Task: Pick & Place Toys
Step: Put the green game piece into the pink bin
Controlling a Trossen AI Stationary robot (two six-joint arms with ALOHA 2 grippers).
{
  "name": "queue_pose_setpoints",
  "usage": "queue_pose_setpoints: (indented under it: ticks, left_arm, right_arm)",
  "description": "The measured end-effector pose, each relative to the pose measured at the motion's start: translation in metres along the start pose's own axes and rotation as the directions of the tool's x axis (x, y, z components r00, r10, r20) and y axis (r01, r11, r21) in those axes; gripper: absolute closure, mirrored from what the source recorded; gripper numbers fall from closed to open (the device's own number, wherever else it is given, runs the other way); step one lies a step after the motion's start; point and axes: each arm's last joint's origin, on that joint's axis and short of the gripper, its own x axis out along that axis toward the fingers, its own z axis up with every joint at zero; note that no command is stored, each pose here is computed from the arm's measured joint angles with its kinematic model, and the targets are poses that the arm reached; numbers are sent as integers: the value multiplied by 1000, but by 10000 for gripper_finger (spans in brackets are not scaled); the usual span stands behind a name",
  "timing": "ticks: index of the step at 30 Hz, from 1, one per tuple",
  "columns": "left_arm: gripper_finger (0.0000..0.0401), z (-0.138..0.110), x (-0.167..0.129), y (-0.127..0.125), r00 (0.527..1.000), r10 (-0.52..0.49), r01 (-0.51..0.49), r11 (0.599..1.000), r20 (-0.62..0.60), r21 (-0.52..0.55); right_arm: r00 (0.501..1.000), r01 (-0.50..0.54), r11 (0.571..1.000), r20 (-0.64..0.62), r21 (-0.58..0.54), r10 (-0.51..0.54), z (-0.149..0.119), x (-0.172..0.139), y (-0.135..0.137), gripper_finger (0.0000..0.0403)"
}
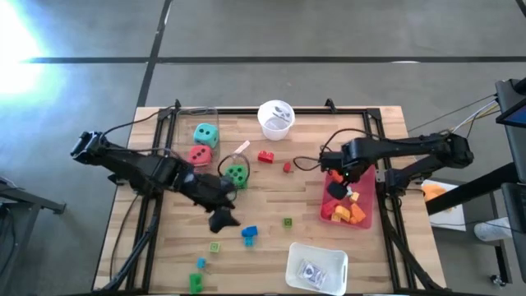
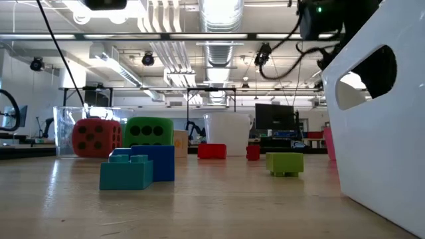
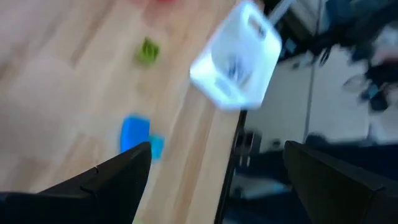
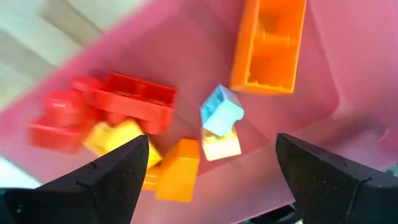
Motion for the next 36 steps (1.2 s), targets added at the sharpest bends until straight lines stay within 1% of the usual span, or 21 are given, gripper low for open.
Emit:
queue_pose_setpoints:
  ticks: [2, 3, 5, 6, 8, 10, 12, 15, 18, 23, 26, 27, 33, 36]
  left_arm:
    - [32, -12, 1, -3, 998, 23, -24, 999, -55, -25]
    - [32, -18, 2, -3, 995, 45, -50, 997, -88, -55]
    - [32, -30, 1, -3, 985, 90, -112, 983, -149, -147]
    - [32, -36, 1, -3, 977, 115, -153, 965, -180, -214]
    - [32, -49, 2, -5, 958, 159, -235, 912, -238, -337]
    - [32, -64, 4, -10, 942, 179, -290, 861, -284, -418]
    - [32, -79, 7, -18, 931, 181, -322, 815, -316, -482]
    - [32, -101, 14, -28, 911, 195, -384, 720, -362, -578]
    - [32, -122, 23, -37, 888, 221, -446, 626, -402, -640]
    - [32, -150, 46, -54, 858, 245, -510, 508, -451, -694]
    - [32, -161, 65, -61, 836, 276, -548, 451, -474, -704]
    - [32, -164, 71, -63, 830, 285, -557, 438, -479, -705]
    - [32, -178, 107, -67, 783, 343, -621, 400, -518, -674]
    - [32, -182, 118, -67, 781, 345, -624, 382, -521, -682]
  right_arm:
    - [999, -29, 1000, 41, -6, 29, 0, -11, 1, 60]
    - [997, -37, 999, 64, -7, 37, 0, -16, 1, 60]
    - [993, -40, 999, 108, 1, 40, 0, -24, 2, 60]
    - [991, -44, 999, 130, 1, 43, 1, -28, 2, 60]
    - [985, -44, 999, 166, -1, 44, 2, -35, 4, 60]
    - [979, -45, 999, 198, -7, 46, 4, -42, 5, 60]
    - [972, -35, 999, 233, -9, 36, 4, -46, 7, 60]
    - [961, -28, 999, 274, -32, 35, 6, -51, 8, 60]
    - [955, -20, 997, 294, -70, 40, 7, -54, 9, 60]
    - [949, 1, 992, 312, -123, 38, 9, -51, 10, 60]
    - [952, 14, 989, 305, -144, 31, 9, -46, 9, 60]
    - [953, 18, 988, 303, -152, 29, 9, -43, 9, 60]
    - [957, 36, 984, 290, -177, 17, 9, -35, 8, 60]
    - [958, 44, 980, 286, -192, 13, 9, -33, 7, 60]
